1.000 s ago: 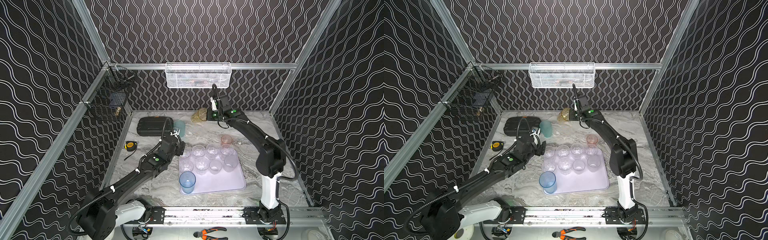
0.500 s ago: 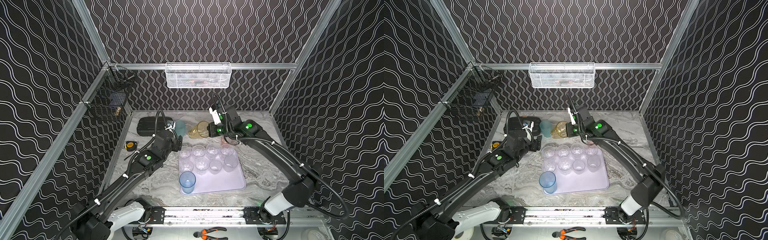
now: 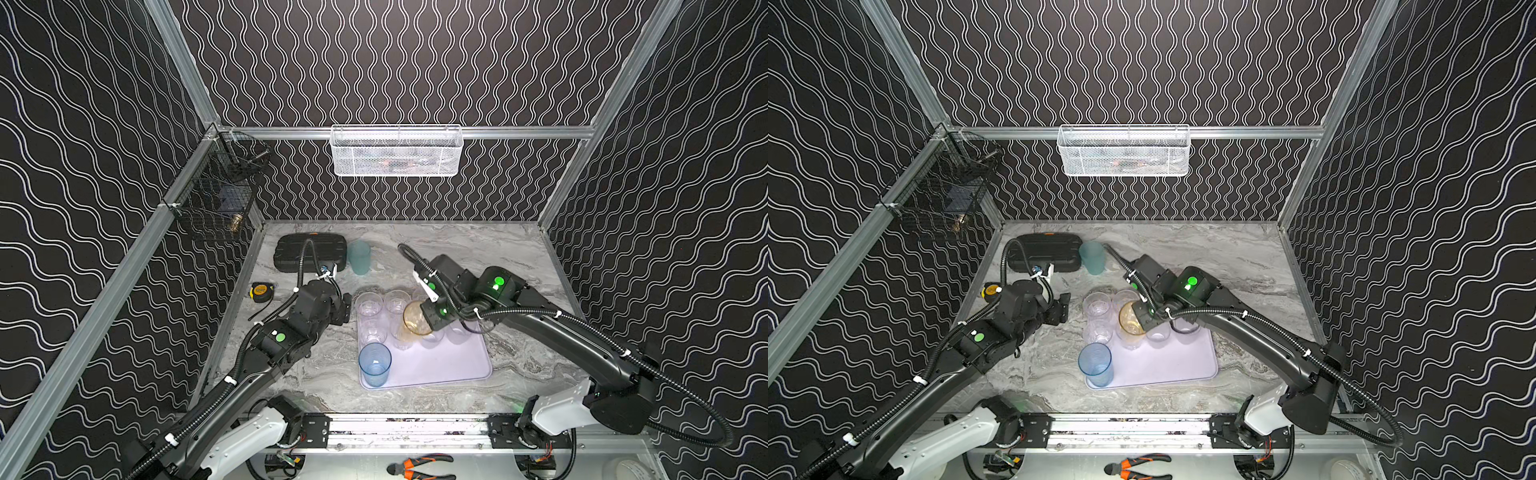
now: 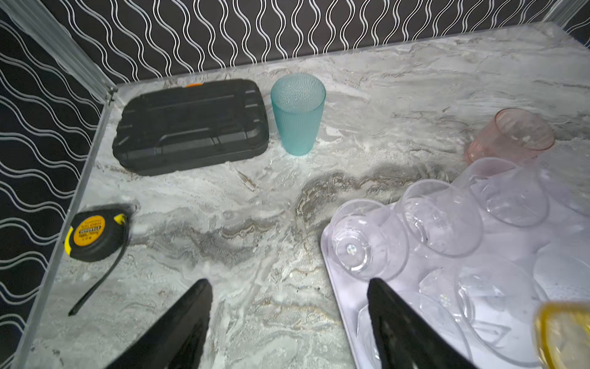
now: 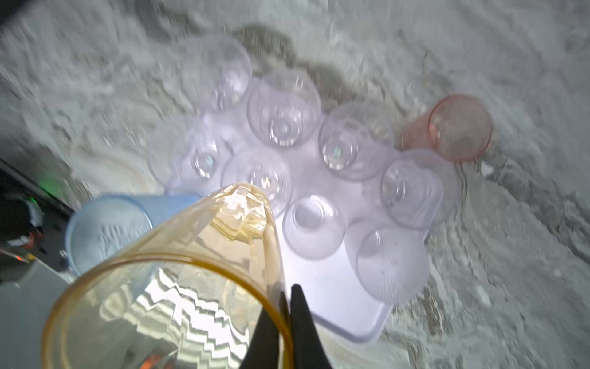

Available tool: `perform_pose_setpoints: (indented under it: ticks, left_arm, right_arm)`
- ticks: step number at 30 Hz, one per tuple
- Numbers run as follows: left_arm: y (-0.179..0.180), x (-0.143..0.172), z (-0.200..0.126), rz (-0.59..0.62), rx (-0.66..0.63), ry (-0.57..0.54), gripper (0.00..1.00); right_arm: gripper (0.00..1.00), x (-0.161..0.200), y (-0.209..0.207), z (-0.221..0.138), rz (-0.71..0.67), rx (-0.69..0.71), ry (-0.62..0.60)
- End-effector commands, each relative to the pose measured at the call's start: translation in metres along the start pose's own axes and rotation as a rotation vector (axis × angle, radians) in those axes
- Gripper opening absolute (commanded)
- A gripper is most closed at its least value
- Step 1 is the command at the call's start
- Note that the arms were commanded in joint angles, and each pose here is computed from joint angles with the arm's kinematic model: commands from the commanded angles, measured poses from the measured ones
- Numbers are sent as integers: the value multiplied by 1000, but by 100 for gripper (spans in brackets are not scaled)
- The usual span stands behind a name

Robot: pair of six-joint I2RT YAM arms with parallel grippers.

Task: Place the glasses into the tray
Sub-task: Place the glass on the tray.

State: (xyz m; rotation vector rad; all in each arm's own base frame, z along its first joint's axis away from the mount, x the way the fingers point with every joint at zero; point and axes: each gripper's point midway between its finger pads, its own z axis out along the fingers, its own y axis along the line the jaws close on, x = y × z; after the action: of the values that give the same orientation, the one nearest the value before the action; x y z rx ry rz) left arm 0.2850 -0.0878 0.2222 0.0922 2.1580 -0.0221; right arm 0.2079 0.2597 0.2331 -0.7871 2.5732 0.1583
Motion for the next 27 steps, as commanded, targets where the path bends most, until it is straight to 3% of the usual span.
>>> perform_pose_setpoints:
  ticks: [1,16,27]
  left_arm:
    - [-3,3,4,-29,9,7,80]
    - [-10,15,21,-20,24,28,80]
    - [-13,17,26,-9,31,30,80]
  right_arm:
    - [0,25,0,2,-10,51,70]
    - [0,63,19,60,-58,62,139]
    - [0,61,26,82,-48,49,118]
